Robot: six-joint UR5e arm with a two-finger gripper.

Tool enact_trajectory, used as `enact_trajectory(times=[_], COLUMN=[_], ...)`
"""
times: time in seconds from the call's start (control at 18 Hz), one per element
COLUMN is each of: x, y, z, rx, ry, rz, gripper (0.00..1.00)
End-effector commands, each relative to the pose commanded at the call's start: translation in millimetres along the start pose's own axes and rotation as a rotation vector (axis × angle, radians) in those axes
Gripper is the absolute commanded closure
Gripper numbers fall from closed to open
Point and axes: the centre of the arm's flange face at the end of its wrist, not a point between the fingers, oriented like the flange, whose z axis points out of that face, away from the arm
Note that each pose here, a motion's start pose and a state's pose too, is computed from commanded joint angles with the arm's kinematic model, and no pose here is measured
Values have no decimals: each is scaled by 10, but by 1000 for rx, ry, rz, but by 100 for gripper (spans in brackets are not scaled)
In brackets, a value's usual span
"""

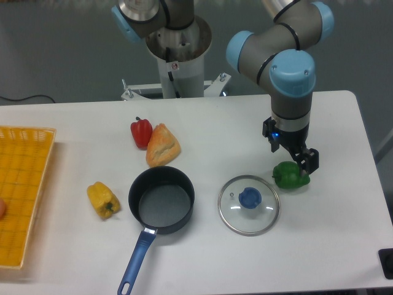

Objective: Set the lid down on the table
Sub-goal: 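Raise the gripper up and away from the green pepper, then move the open gripper over the blue knob of the glass lid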

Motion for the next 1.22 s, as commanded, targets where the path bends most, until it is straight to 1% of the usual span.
enact_trajectory(times=[0.28,0.44,0.5,0.61,0.78,1.0,1.22], x=[37,248,310,430,635,786,821], y=[-20,-30,-12,-9,-81,-177,-270], z=[31,290,311,268,307,275,267], rx=[1,-3,-4,5,50,50,49], ry=[10,70,80,84,111,119,121], rz=[4,6,3,1,-21,-24,-85], gripper=[0,0,0,0,0,0,0])
